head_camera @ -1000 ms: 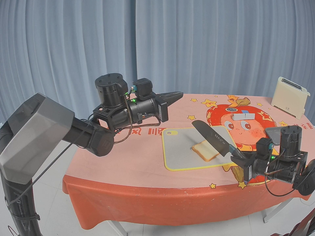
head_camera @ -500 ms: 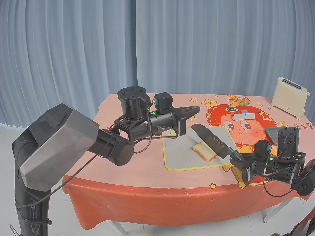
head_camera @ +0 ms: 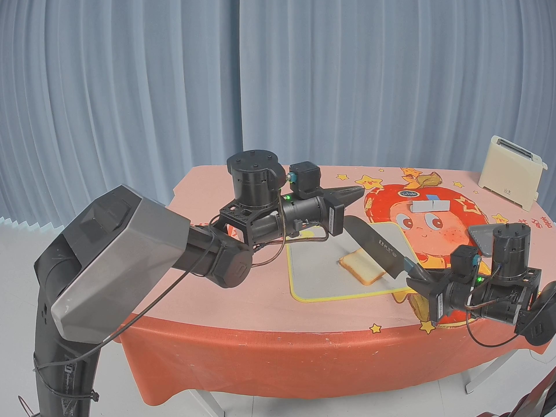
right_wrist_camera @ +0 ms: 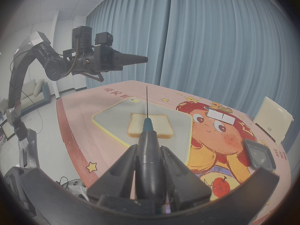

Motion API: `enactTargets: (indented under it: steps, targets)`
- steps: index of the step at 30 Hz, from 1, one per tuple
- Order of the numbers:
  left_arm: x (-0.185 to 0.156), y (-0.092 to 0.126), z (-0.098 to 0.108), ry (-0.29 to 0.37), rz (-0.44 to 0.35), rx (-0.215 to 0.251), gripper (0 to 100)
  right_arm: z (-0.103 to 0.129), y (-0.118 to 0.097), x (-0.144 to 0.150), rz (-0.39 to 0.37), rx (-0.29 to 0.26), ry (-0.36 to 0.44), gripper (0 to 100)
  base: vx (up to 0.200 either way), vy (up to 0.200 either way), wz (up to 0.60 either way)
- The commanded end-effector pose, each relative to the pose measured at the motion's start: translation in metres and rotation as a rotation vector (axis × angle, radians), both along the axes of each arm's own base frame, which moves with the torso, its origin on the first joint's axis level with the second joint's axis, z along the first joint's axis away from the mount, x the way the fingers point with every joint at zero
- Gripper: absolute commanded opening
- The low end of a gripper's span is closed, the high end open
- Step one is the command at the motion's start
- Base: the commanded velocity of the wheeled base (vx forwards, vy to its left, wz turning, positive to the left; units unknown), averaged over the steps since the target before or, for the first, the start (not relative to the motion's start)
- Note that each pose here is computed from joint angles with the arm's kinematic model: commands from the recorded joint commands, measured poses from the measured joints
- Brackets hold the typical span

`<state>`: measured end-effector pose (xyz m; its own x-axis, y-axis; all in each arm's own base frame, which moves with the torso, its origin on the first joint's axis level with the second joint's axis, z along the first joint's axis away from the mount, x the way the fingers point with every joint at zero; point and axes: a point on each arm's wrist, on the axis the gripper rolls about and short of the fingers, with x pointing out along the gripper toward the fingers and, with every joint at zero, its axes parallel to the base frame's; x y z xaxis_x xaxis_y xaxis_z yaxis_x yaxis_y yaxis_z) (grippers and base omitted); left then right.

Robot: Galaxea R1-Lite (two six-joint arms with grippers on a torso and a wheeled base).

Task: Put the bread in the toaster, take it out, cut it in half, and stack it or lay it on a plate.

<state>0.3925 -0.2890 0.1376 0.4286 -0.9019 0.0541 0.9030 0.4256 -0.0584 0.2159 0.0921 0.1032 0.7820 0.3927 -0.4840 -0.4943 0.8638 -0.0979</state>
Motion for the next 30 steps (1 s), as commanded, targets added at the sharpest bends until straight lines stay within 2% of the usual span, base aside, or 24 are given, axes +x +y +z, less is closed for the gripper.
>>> enactTargets:
  steps: [1, 5, 7, 9, 11, 17, 30]
  targets:
    - [0.003, -0.009, 0.005, -0.009, 0.013, -0.006, 0, 0.001, -0.001, -0.001, -0.002, 0.000, -0.002, 0, 0.000, 0.000, 0.00]
    - [0.009, -0.015, 0.000, -0.003, 0.032, 0.010, 0, 0.000, -0.001, -0.001, -0.004, -0.001, 0.000, 0, 0.000, 0.000, 0.00]
    - [0.012, -0.017, -0.007, -0.007, 0.056, 0.033, 0, 0.001, -0.002, -0.001, -0.005, 0.000, -0.003, 0, 0.000, 0.000, 0.00]
    - [0.012, -0.017, -0.007, -0.007, 0.056, 0.033, 0, 0.001, -0.002, -0.001, -0.005, 0.000, -0.003, 0, 0.000, 0.000, 0.00]
    - [0.019, -0.023, -0.023, -0.055, 0.074, 0.083, 0, 0.001, -0.004, 0.000, -0.018, 0.001, -0.005, 0, 0.000, 0.000, 0.00]
    - [0.013, -0.032, -0.025, -0.058, 0.053, 0.087, 0, 0.001, -0.004, 0.001, -0.019, 0.000, -0.003, 0, 0.000, 0.000, 0.00]
    - [0.014, -0.034, -0.039, -0.051, 0.050, 0.119, 0, -0.002, -0.003, -0.001, -0.008, -0.005, 0.008, 0, 0.000, 0.000, 0.00]
